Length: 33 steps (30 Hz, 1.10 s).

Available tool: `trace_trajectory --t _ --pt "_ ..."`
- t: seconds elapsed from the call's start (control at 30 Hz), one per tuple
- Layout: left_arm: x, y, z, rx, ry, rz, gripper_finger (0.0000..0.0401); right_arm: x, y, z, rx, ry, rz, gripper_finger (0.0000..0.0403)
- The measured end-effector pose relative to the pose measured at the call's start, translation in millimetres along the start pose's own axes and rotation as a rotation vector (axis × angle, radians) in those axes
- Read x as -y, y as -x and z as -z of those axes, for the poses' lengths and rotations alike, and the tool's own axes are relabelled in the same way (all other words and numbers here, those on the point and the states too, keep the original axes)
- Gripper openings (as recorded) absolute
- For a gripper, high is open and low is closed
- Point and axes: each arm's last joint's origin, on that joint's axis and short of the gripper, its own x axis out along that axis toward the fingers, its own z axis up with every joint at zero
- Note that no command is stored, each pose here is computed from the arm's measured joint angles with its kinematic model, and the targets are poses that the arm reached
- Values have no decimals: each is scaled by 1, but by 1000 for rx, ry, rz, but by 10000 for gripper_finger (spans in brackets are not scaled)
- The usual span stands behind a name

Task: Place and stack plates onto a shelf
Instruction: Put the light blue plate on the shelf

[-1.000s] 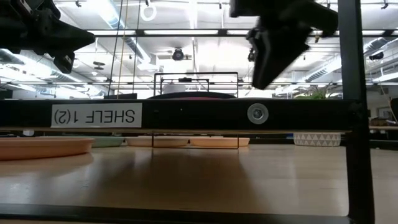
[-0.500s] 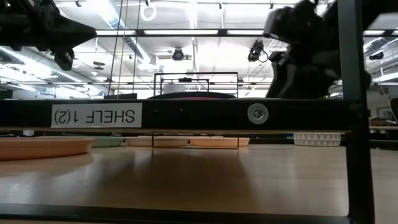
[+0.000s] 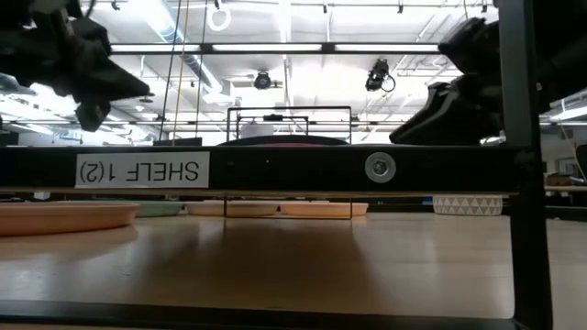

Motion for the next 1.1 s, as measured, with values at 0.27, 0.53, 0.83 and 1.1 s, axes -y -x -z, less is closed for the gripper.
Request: trace_trajectory --t 0.27,0.53,0.83,1.1 --pt "15 -24 -3 -189 -149 -40 20 6 5 16 68 -82 -29 146" --pt "34 -44 -8 -401 -164 -99 78 4 6 16 76 -53 -43 146" --pt "47 -63 7 -643 -216 -184 129 4 6 16 75 -58 -40 146" --pt "19 -89 18 -636 -213 -479 119 4 6 16 76 -62 -44 146"
